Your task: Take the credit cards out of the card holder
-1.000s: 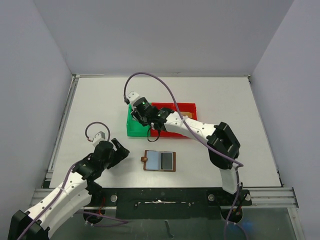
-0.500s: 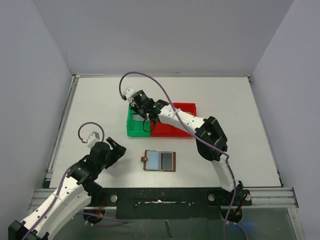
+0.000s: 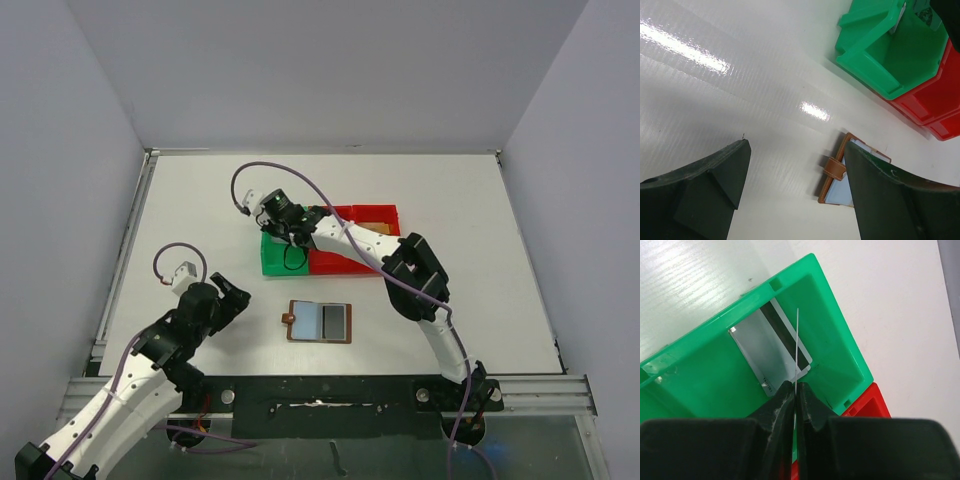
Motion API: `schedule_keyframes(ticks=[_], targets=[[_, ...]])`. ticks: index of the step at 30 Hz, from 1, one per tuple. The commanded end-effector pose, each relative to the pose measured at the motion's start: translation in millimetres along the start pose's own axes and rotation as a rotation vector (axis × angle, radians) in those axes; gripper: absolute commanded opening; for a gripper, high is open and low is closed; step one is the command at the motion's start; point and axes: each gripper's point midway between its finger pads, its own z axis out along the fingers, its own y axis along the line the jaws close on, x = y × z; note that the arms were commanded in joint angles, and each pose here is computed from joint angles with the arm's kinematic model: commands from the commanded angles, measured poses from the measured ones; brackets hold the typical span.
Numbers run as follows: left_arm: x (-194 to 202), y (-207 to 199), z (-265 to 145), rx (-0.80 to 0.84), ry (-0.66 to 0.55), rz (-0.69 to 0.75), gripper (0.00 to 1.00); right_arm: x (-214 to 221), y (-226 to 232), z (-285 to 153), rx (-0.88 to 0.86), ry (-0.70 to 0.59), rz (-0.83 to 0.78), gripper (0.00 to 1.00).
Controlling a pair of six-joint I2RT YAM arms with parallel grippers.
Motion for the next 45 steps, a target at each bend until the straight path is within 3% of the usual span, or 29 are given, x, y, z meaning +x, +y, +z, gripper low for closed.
schedule_keyframes(ticks=[1, 13, 22, 34, 40, 45], targets=[[-9, -13, -2, 0.043, -0.028, -0.006, 0.76, -17, -16, -8, 0.063, -0.05, -0.041, 0.0], [-5, -12, 0, 0.052, -0.017, -0.008, 0.76, -12, -14, 23, 0.153, -0.024, -0.148, 0.03], [0, -17, 2, 0.08, 0.005, 0.001, 0.76, -8, -6, 31, 0.13, -0.018, -0.187, 0.16], [3, -17, 4, 0.083, 0.02, 0.005, 0.76, -26, 8, 10, -0.01, -0.104, -0.116, 0.31], [2, -17, 3, 0.084, 0.014, 0.001, 0.76, -41, 2, -15, -0.113, -0.172, 0.11, 0.42], [1, -17, 2, 0.088, 0.01, -0.004, 0.76, -41, 13, -27, -0.29, -0.168, 0.424, 0.37]])
